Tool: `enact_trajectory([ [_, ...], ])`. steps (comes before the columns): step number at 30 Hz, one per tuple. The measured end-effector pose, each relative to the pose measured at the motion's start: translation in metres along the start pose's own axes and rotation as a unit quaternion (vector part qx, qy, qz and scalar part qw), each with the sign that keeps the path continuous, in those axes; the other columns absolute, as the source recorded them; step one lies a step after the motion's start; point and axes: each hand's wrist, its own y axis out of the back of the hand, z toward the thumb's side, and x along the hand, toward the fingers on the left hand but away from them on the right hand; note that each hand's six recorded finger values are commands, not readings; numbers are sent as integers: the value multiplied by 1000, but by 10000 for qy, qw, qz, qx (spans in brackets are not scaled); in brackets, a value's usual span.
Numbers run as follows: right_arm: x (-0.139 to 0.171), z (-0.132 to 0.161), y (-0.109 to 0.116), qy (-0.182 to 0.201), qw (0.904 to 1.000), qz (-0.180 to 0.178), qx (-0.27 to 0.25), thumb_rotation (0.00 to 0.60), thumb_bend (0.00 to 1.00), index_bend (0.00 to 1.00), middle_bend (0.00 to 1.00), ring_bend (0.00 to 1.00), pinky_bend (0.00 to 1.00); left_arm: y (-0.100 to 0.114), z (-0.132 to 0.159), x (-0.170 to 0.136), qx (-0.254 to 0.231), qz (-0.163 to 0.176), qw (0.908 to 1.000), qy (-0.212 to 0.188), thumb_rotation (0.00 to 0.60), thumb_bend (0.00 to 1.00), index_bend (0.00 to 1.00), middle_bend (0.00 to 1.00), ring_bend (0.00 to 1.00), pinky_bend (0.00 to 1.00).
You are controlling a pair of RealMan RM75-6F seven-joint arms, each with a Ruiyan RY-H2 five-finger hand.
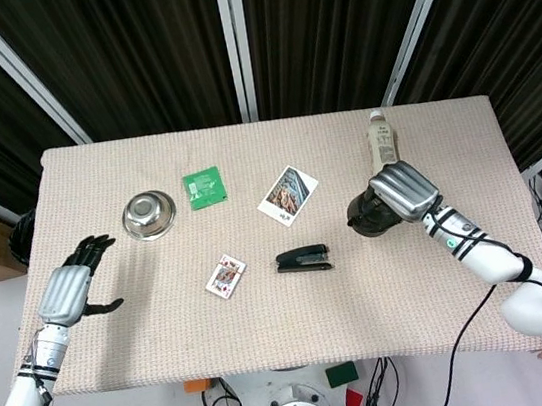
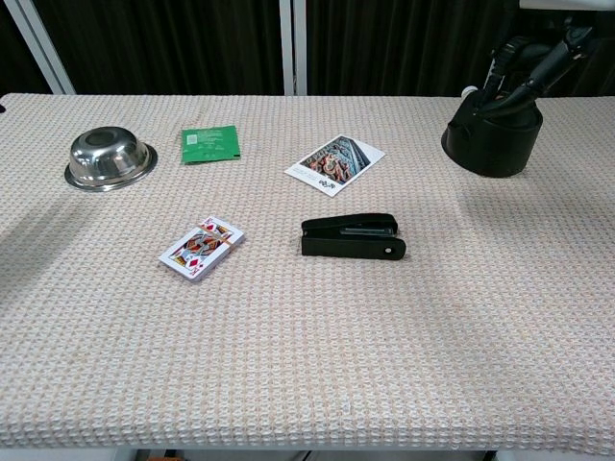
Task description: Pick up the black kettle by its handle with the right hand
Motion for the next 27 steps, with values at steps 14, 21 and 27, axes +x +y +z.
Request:
enact_trajectory([
  [14, 2, 1, 4, 120, 9993, -263, -227, 600, 207, 1000, 1000, 1000, 594, -6, 1, 0, -9, -23, 10000, -44, 600, 61, 118, 76, 46, 236],
  [21, 4, 0, 6, 143, 9992, -305, -229, 600, 224, 1000, 1000, 1000, 600, -7, 1, 0, -10, -45, 10000, -42, 600, 61, 118, 76, 46, 236],
  [27, 5, -1, 7, 134, 9991, -320, -254, 600, 224, 1000, 1000, 1000, 600, -8, 1, 0, -16, -71, 10000, -46, 600, 61, 118, 76, 46, 236],
])
